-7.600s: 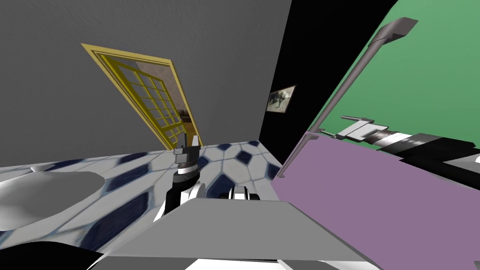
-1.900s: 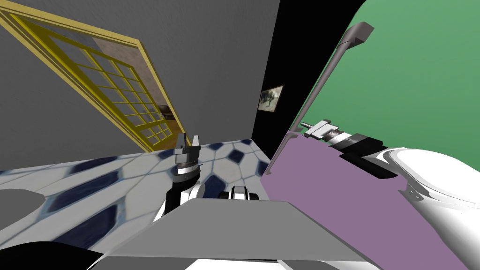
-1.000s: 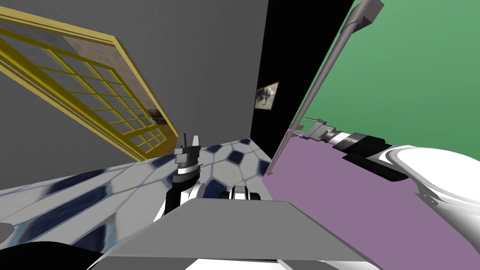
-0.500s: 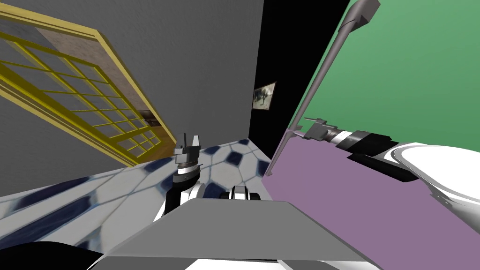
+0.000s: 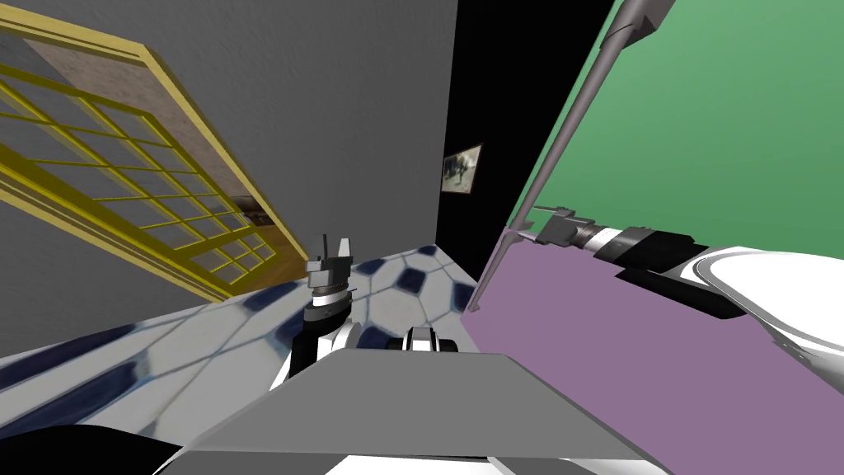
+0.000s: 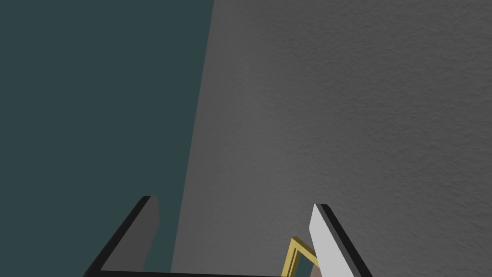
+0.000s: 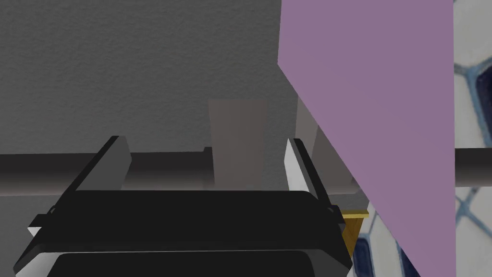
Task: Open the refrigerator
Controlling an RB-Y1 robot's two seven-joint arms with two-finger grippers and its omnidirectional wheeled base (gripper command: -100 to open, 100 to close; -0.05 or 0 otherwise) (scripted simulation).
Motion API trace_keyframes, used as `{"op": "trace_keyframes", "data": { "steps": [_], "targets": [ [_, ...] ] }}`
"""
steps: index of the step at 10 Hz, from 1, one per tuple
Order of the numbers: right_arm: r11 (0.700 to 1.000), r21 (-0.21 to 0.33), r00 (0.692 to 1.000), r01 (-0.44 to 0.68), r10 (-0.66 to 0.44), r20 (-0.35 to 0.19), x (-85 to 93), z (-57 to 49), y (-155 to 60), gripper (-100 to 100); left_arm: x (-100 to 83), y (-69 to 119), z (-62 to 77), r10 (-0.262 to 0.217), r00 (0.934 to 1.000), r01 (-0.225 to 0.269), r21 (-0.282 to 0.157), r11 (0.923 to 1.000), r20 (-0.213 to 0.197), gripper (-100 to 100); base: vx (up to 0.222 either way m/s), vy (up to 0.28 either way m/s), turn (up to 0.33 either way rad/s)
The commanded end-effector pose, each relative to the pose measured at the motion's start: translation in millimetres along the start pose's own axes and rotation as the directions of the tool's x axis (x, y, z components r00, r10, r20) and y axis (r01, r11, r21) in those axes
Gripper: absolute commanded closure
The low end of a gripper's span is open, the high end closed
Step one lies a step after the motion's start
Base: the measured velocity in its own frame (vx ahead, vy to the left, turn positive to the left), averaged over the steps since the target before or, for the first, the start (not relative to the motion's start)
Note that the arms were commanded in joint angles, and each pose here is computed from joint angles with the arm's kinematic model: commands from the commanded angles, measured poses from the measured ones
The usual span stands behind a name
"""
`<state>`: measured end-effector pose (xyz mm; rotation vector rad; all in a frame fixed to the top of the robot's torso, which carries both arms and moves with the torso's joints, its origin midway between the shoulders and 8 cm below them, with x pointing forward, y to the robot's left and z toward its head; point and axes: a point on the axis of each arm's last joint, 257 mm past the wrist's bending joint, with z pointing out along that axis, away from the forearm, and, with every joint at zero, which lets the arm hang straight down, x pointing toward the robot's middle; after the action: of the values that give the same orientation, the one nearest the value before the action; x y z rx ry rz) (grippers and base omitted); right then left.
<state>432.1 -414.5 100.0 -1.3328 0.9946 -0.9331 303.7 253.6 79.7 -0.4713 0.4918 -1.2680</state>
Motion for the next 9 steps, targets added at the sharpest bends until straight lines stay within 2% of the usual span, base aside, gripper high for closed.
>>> {"op": "trace_keyframes", "data": {
  "steps": [1, 2, 9],
  "targets": [
    [1.0, -0.002, 0.998, 0.001, -0.001, 0.056, -26.5, 4.1, 0, 100, 0.0, 0.0, 0.0, 0.0, 1.0, 0.0, 0.0, 1.0, 0.0, 0, -0.164, 0.003, 0.091],
    [1.0, -0.002, 0.998, 0.001, -0.001, 0.056, -26.5, 4.1, 0, 100, 0.0, 0.0, 0.1, 0.0, 1.0, 0.0, 0.0, 1.0, 0.0, 0, -0.202, 0.03, 0.101],
    [1.0, -0.002, 0.968, 0.004, -0.003, 0.25, -119.7, 7.6, -3, 100, 0.1, 0.0, 0.1, 0.0, 1.0, 0.0, 0.0, 1.0, 0.0, 0, -0.2, 0.03, 0.109]
  ]
}}
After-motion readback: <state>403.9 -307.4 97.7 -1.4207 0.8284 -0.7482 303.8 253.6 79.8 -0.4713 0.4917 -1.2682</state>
